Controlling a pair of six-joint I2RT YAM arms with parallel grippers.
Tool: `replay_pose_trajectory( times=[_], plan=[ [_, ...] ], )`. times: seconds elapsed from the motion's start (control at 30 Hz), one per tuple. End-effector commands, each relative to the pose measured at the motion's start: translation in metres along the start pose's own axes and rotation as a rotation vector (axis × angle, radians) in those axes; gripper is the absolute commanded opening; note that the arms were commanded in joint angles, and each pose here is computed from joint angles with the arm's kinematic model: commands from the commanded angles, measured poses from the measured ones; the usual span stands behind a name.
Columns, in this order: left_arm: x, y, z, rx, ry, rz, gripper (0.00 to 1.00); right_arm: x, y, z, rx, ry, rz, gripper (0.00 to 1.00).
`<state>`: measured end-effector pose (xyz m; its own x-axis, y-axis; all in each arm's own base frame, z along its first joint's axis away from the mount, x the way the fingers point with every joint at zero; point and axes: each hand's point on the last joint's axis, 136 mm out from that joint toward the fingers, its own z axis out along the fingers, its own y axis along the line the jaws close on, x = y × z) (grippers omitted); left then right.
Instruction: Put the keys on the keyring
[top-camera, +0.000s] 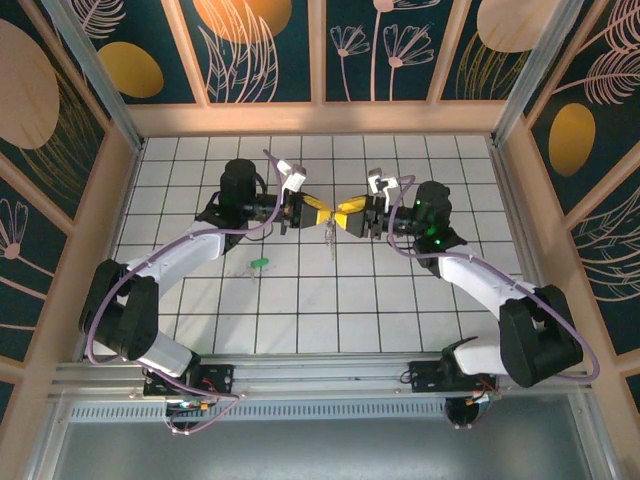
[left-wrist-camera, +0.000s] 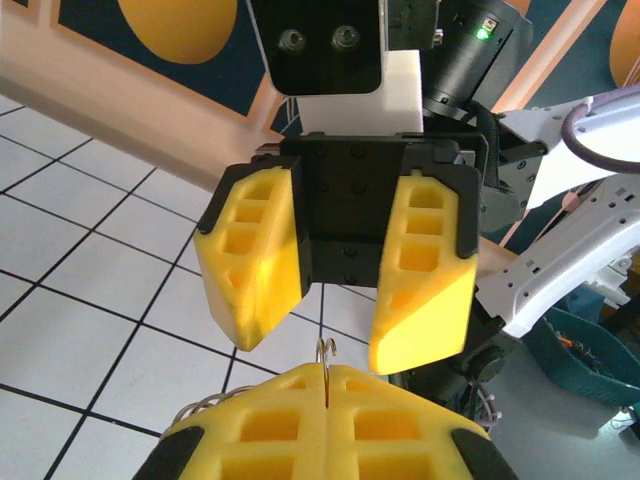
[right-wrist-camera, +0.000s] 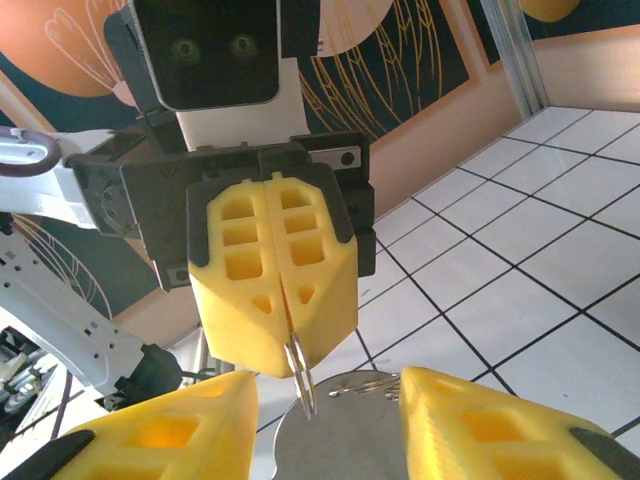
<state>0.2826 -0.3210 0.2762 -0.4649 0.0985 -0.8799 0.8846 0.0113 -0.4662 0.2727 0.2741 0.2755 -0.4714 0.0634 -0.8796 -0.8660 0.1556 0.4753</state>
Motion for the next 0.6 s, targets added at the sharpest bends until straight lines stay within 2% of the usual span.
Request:
replay_pose_trajectory(
  times=[0.0, 0.13, 0.33, 0.47, 0.57],
  plan=[
    [-0.012, -0.010, 0.003, 0.039, -0.002, 0.057, 0.00, -0.014, 0.013, 0.005, -0.056, -0.014, -0.058, 0.37],
    [-0.012, -0.010, 0.004, 0.040, 0.000, 0.059, 0.00, -0.015, 0.015, 0.006, -0.062, -0.015, -0.062, 0.28],
    [-0.011, -0.009, 0.005, 0.037, 0.001, 0.059, 0.00, -0.012, 0.018, 0.007, -0.076, -0.005, -0.064, 0.00],
    [-0.015, -0.004, 0.005, 0.004, -0.014, 0.060, 0.00, -0.011, 0.015, 0.005, -0.054, -0.011, -0.069, 0.00],
    [-0.028, 0.001, -0.001, -0.088, -0.085, 0.076, 0.13, -0.014, 0.006, 0.001, 0.003, -0.035, -0.070, 0.00]
  ],
)
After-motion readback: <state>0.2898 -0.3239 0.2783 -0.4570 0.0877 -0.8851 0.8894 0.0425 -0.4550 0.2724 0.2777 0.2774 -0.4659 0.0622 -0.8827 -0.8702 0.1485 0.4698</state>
